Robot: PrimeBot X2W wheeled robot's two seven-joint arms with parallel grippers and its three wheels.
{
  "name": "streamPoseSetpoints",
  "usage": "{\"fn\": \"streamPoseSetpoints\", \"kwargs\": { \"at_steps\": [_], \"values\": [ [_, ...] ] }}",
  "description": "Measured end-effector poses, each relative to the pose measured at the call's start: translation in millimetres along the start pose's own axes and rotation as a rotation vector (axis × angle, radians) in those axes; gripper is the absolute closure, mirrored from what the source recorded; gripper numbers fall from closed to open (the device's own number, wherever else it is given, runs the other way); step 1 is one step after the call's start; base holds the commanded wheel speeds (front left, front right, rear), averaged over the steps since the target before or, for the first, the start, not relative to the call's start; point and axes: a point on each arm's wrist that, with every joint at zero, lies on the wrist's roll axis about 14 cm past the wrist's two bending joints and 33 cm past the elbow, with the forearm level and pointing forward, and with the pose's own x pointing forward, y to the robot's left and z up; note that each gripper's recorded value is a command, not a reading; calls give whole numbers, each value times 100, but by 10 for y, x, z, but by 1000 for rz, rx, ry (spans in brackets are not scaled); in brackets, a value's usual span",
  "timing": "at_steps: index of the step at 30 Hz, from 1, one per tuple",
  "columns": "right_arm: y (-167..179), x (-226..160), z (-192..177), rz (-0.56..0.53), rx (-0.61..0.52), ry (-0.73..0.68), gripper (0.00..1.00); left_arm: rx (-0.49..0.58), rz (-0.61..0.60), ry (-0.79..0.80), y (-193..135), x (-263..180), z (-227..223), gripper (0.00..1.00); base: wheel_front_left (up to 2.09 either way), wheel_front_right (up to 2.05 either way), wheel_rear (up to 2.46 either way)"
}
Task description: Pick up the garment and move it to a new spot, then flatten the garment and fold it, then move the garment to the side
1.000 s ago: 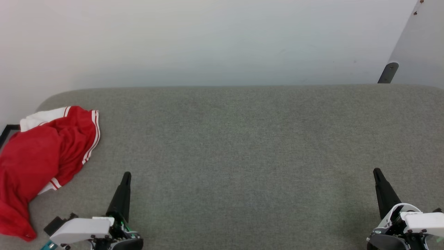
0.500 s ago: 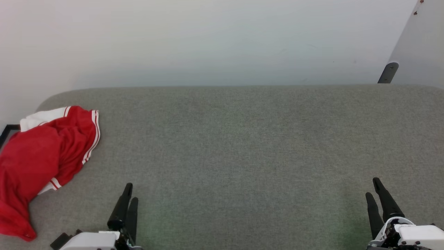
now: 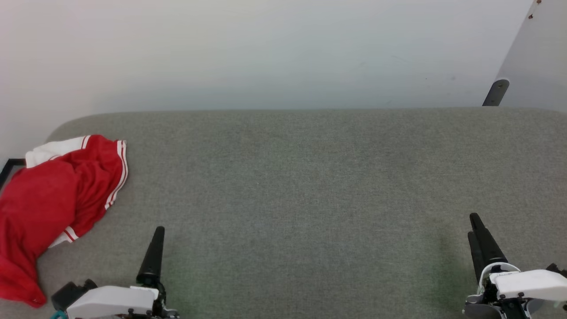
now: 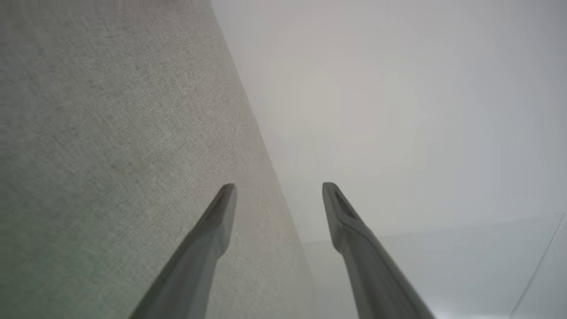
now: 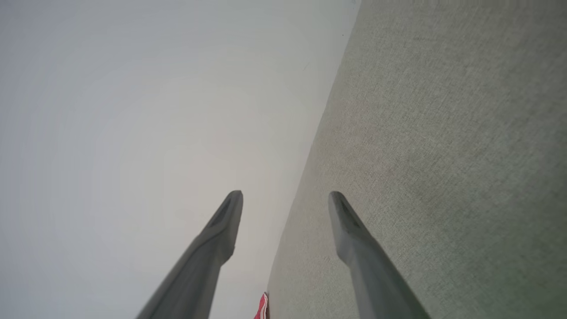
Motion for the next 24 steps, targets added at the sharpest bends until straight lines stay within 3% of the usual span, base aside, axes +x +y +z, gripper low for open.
{"fn": "streamPoseSetpoints", "kwargs": {
  "at_steps": [24],
  "values": [
    [229, 184, -61, 74, -613, 25, 0, 562, 2, -34, -68, 63, 114, 0, 0, 0, 0]
  ]
}}
